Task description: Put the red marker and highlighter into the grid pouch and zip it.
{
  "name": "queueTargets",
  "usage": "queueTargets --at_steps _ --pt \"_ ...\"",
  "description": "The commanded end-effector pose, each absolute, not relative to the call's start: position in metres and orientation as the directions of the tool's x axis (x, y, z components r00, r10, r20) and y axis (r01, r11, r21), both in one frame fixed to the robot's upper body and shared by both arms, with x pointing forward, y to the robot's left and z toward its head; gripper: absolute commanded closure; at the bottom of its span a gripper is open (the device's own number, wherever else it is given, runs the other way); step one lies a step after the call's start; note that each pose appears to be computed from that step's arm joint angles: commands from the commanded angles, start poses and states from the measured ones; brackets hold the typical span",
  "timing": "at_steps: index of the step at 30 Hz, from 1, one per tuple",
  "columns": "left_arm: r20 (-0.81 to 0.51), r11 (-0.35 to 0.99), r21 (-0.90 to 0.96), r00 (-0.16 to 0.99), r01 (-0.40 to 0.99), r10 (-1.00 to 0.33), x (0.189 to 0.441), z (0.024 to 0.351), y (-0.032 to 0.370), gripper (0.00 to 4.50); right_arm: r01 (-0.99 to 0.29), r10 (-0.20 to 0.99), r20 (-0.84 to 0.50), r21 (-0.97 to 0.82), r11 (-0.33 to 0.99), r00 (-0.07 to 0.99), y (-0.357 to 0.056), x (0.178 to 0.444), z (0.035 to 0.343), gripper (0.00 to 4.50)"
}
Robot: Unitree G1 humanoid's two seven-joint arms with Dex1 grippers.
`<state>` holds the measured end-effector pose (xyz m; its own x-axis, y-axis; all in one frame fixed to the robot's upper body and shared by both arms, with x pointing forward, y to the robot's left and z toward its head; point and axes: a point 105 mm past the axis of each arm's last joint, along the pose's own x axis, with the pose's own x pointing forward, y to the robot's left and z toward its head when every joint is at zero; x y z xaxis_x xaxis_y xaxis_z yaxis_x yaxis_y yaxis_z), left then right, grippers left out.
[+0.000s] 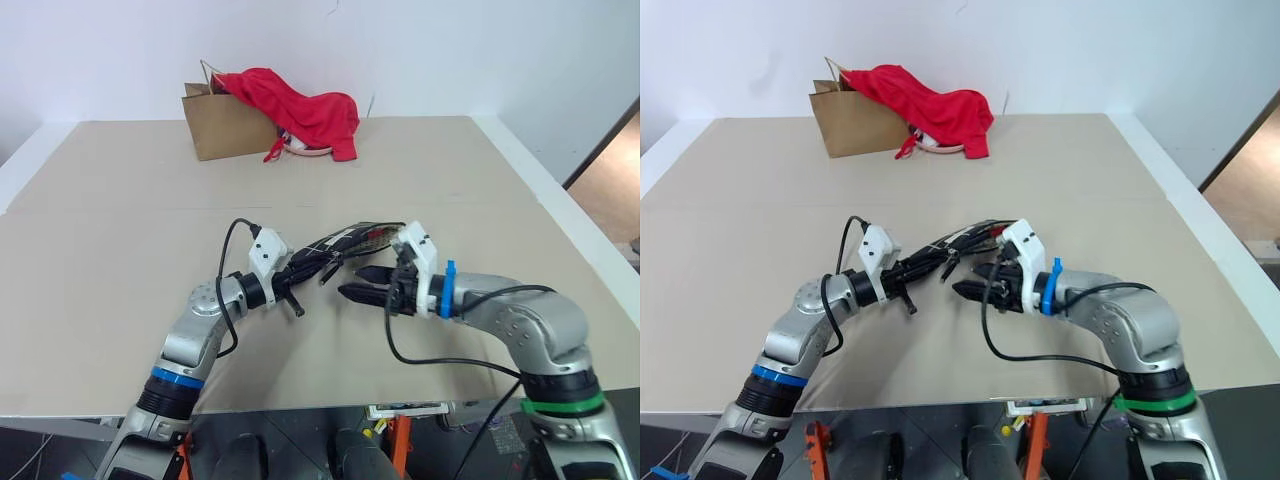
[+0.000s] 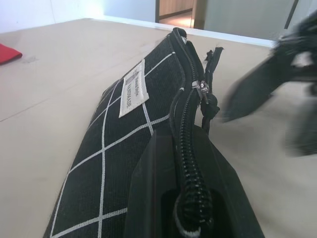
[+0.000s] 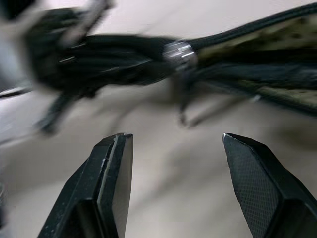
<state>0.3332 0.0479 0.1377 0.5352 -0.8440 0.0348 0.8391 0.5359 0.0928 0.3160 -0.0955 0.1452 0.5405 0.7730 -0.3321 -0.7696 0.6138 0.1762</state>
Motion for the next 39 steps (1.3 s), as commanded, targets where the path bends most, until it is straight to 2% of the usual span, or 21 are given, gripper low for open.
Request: queueTargets --at_steps 1,7,10,13,15,21,27,32,36,39 --pt "0.072 0.537 0.117 0.532 0.835 -0.843 0.334 0.152 0.046 4.50 -0.766 0.769 -0.290 0.153 0.625 0.569 -0.084 0.324 0.156 1.35" --pt "0.073 0.537 0.113 0.532 0.836 -0.844 0.334 0.152 0.045 4.50 -0.766 0.773 -0.250 0.149 0.626 0.583 -0.070 0.333 0.164 1.35" --pt "0.074 0.538 0.113 0.533 0.835 -0.843 0.334 0.152 0.045 4.50 -0.768 0.777 -0.237 0.151 0.623 0.584 -0.067 0.334 0.165 2.12" --pt "0.075 0.541 0.113 0.536 0.834 -0.841 0.335 0.152 0.045 4.50 -0.768 0.775 -0.239 0.144 0.624 0.585 -0.069 0.334 0.164 3.40" --pt "0.075 0.542 0.114 0.537 0.832 -0.840 0.335 0.151 0.045 4.50 -0.767 0.772 -0.240 0.138 0.627 0.588 -0.071 0.334 0.164 4.40" --pt "0.075 0.543 0.118 0.538 0.831 -0.840 0.335 0.151 0.046 4.50 -0.763 0.760 -0.253 0.111 0.637 0.598 -0.080 0.334 0.164 4.46" --pt "0.074 0.544 0.120 0.539 0.831 -0.839 0.334 0.151 0.047 4.50 -0.711 0.694 -0.268 0.044 0.702 0.669 -0.109 0.345 0.167 4.46" --pt "0.071 0.544 0.122 0.539 0.830 -0.839 0.334 0.151 0.049 4.50 -0.666 0.615 -0.302 -0.101 0.739 0.728 -0.152 0.355 0.179 4.46" --pt "0.070 0.542 0.125 0.538 0.831 -0.840 0.334 0.151 0.049 4.50 -0.537 0.469 -0.289 -0.235 0.810 0.835 -0.207 0.375 0.201 4.46" --pt "0.070 0.541 0.126 0.536 0.832 -0.841 0.334 0.150 0.049 4.50 -0.523 0.456 -0.284 -0.242 0.817 0.843 -0.216 0.379 0.203 4.46"
